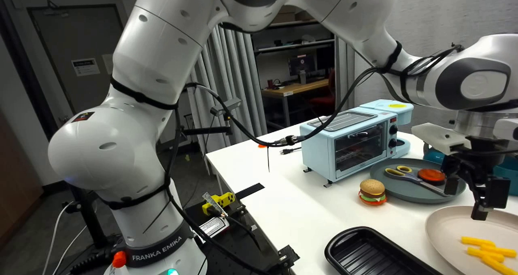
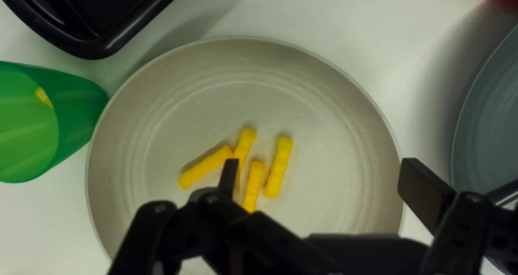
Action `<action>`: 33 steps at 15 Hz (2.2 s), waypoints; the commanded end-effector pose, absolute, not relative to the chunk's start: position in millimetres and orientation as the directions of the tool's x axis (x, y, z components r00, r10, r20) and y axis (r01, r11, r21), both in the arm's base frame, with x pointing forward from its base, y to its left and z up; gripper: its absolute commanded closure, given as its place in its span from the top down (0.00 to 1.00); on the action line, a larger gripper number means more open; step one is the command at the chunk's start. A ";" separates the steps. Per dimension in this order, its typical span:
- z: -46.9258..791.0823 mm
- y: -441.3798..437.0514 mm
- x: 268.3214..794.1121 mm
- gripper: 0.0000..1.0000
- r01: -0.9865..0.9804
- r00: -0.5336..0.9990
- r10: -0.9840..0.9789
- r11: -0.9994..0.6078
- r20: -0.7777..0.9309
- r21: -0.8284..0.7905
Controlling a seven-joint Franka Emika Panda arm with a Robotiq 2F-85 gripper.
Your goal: Remove the potato chips from the plate and put them in the green cup
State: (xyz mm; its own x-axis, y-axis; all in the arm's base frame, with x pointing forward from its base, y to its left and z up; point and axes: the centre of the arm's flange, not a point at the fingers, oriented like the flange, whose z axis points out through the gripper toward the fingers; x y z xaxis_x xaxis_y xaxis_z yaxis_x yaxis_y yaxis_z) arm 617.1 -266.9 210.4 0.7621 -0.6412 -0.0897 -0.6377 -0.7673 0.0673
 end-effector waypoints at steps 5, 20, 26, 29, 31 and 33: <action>178.9 -297.0 619.9 1.00 -0.682 0.719 -0.689 -0.725 -0.091 0.102; 138.3 -314.5 627.6 1.00 -0.718 0.676 -0.732 -0.681 -0.087 0.144; 129.5 -321.1 619.4 1.00 -0.726 0.662 -0.743 -0.668 -0.098 0.160; 124.9 -325.1 617.1 1.00 -0.729 0.657 -0.747 -0.663 -0.098 0.168; 125.5 -327.2 617.4 1.00 -0.730 0.657 -0.748 -0.663 -0.095 0.168; 124.9 -330.0 617.5 1.00 -0.730 0.657 -0.749 -0.661 -0.089 0.170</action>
